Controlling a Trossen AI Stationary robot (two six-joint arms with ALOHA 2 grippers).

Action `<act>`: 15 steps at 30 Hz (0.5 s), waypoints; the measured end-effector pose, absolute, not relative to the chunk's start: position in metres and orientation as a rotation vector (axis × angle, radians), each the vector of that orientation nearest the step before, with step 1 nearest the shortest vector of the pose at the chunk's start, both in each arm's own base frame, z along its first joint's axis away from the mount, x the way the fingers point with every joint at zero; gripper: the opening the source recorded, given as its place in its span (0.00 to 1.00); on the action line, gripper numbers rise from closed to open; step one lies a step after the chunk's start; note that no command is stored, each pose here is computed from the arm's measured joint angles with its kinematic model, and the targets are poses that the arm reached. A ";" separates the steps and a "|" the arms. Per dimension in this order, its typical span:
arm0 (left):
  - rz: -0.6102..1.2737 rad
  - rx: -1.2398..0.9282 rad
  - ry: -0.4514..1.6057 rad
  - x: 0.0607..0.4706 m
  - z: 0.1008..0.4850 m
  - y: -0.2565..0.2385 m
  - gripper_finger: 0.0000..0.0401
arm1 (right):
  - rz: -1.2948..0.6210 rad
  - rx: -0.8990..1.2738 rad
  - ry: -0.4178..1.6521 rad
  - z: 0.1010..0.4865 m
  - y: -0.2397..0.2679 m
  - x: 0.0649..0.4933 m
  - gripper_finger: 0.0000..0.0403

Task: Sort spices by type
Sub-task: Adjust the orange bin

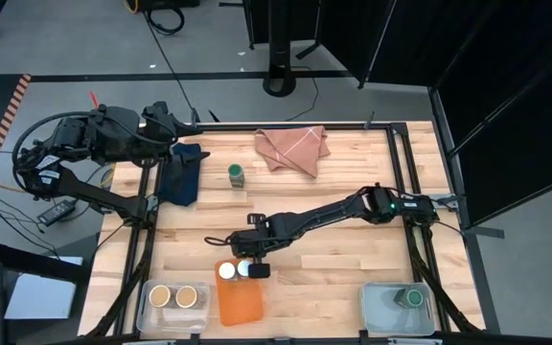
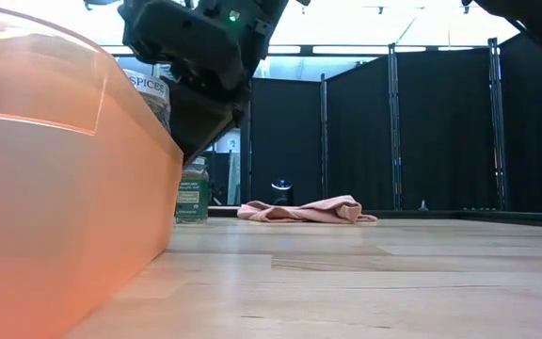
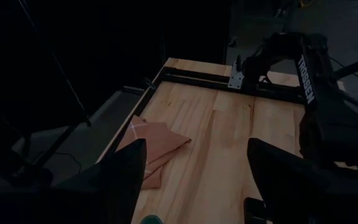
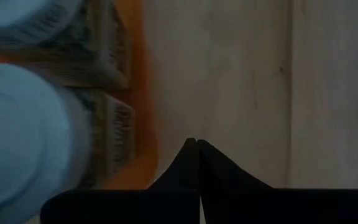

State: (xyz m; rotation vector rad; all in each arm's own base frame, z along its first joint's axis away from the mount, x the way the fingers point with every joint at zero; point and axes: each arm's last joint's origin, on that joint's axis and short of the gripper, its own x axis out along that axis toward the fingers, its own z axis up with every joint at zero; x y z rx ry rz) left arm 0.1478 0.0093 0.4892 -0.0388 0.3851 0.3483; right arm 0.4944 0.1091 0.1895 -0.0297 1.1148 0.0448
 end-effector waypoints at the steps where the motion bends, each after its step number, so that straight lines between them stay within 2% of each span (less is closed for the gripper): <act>1: 0.349 -0.039 0.385 0.148 0.489 0.009 0.71 | 0.052 -0.027 1.116 0.190 0.110 0.494 0.00; 15: 0.348 -0.039 0.385 0.148 0.489 0.009 0.71 | 0.086 -0.008 1.113 0.190 0.129 0.490 0.00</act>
